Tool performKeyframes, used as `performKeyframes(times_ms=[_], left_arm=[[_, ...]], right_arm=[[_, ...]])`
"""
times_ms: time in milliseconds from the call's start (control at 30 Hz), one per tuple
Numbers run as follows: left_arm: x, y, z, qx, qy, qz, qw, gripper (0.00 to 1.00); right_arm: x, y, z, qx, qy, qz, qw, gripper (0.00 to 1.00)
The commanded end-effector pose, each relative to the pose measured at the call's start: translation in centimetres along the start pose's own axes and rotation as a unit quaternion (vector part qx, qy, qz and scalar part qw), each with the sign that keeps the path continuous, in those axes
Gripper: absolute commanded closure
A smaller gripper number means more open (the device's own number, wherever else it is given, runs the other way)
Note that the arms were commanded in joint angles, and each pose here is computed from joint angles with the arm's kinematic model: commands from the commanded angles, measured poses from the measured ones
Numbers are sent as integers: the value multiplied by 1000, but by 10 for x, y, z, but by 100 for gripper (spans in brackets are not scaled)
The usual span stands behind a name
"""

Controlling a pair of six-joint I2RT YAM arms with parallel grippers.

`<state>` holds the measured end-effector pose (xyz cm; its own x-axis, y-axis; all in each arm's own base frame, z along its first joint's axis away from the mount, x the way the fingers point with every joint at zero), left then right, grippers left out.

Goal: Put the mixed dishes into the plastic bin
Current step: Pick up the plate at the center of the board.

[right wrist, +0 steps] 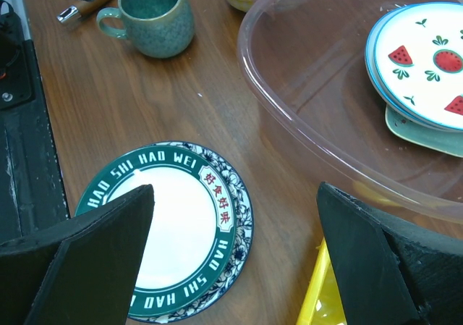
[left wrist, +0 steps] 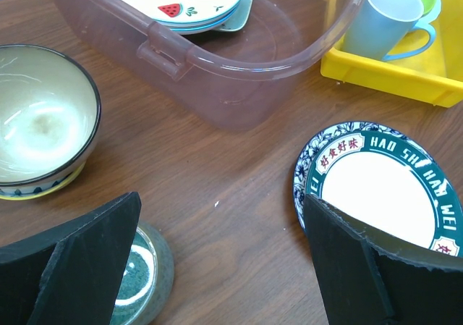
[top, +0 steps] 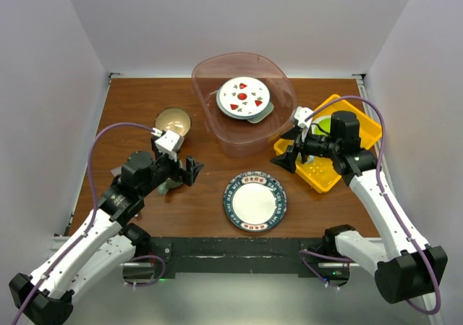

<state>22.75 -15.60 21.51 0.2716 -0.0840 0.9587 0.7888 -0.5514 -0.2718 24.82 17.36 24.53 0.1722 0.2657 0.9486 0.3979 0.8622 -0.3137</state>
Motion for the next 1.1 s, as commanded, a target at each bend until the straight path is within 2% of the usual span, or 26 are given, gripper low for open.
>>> performKeyframes(times_ms=[0, 1067], left_arm=[[11, 2, -2, -9, 12, -21, 1000, 0], [1, 10, -13, -44, 10, 4, 999, 0]], right_arm=[[6, -1, -6, -9, -24, -11, 1000, 2], [3, 0, 0, 11, -31, -8, 999, 2]])
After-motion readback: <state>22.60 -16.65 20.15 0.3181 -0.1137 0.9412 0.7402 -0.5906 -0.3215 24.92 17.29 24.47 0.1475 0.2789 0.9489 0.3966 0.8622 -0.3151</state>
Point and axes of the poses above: each gripper's point midway between its finger pads, its own y axis out along the fingers, its own z axis along the line the jaws close on, x = y × z, the point moved 1 cm from there along -y, back along the fingers, and after that the axes turned 1 degree about y, right-handed, at the moved point
